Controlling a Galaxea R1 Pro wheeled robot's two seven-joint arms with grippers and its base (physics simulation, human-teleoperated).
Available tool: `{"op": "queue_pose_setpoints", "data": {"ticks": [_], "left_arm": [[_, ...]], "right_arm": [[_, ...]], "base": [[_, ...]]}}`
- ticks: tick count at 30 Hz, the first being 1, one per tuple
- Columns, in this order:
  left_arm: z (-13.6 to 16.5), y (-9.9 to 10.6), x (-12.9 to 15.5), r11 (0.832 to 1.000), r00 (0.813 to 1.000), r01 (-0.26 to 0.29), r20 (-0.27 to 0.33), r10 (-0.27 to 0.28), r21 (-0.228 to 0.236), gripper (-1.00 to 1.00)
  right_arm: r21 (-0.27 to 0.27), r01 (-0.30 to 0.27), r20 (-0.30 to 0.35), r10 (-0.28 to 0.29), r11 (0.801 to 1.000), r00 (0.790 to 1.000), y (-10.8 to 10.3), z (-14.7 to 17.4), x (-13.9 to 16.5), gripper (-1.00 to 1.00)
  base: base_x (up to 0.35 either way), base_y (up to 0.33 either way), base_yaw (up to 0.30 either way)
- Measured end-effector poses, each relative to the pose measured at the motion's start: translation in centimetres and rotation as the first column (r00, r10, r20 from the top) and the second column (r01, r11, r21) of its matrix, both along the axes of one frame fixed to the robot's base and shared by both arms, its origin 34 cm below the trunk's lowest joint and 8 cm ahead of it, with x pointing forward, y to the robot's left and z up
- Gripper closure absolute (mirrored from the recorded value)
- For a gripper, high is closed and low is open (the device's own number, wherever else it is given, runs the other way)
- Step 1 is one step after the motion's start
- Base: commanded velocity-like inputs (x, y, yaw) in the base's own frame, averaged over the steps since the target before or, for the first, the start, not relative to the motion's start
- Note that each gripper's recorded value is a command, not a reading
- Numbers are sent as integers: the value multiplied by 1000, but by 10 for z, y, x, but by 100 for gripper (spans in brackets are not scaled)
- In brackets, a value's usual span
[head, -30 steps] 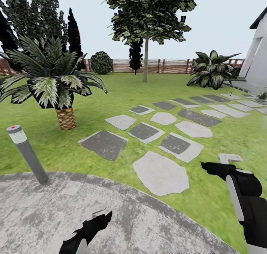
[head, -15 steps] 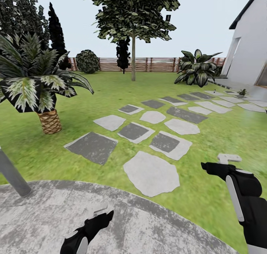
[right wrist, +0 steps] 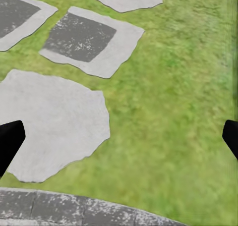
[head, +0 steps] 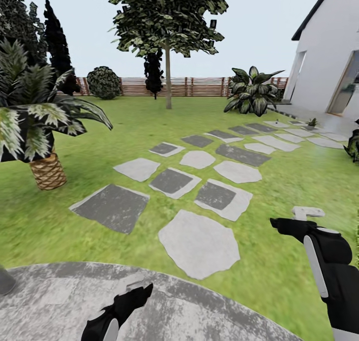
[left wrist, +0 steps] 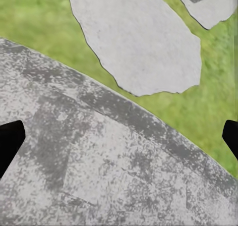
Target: Pick up the pesticide atomizer in the garden and spray insectifuge to fully cover both potted plants in the garden.
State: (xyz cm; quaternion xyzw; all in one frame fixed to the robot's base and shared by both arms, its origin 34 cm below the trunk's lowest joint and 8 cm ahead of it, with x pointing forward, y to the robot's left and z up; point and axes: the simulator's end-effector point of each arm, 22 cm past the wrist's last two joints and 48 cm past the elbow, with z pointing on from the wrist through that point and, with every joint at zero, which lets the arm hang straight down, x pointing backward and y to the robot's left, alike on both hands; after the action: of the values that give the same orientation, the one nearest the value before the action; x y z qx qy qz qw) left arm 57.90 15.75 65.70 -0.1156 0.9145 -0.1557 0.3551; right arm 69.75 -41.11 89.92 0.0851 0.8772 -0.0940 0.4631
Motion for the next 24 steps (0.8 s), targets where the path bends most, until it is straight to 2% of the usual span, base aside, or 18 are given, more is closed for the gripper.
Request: {"op": "queue_pose_setpoints", "data": {"ticks": [15, 19, 22, 23, 24], "left_arm": [[-1, 0, 0, 1000, 1000, -1, -4, 1, -4, -100], [2, 0, 6, 1000, 1000, 1, -9, -1, -6, -100], [11, 0, 20, 1000, 1000, 10, -7, -10, 0, -100], [18, 0, 32, 1000, 1000, 13, -7, -13, 6, -100], [21, 1, 38, 1000, 1000, 13, -7, -13, 10, -100]], "right_arm": [[0, 0, -2, 0, 1000, 1000, 0, 0, 0, -100], [10, -6, -7, 6, 1000, 1000, 1, -1, 0, -100], [51, -52, -6, 53, 997, 999, 14, -3, 1, -100], [87, -92, -8, 94, 992, 996, 26, -6, 2, -100], [104, -109, -16, 112, 989, 994, 32, -8, 1, -100]], "base": [[333, 170, -268], [323, 196, -61], [323, 188, -26], [323, 183, -14], [323, 180, -11]]}}
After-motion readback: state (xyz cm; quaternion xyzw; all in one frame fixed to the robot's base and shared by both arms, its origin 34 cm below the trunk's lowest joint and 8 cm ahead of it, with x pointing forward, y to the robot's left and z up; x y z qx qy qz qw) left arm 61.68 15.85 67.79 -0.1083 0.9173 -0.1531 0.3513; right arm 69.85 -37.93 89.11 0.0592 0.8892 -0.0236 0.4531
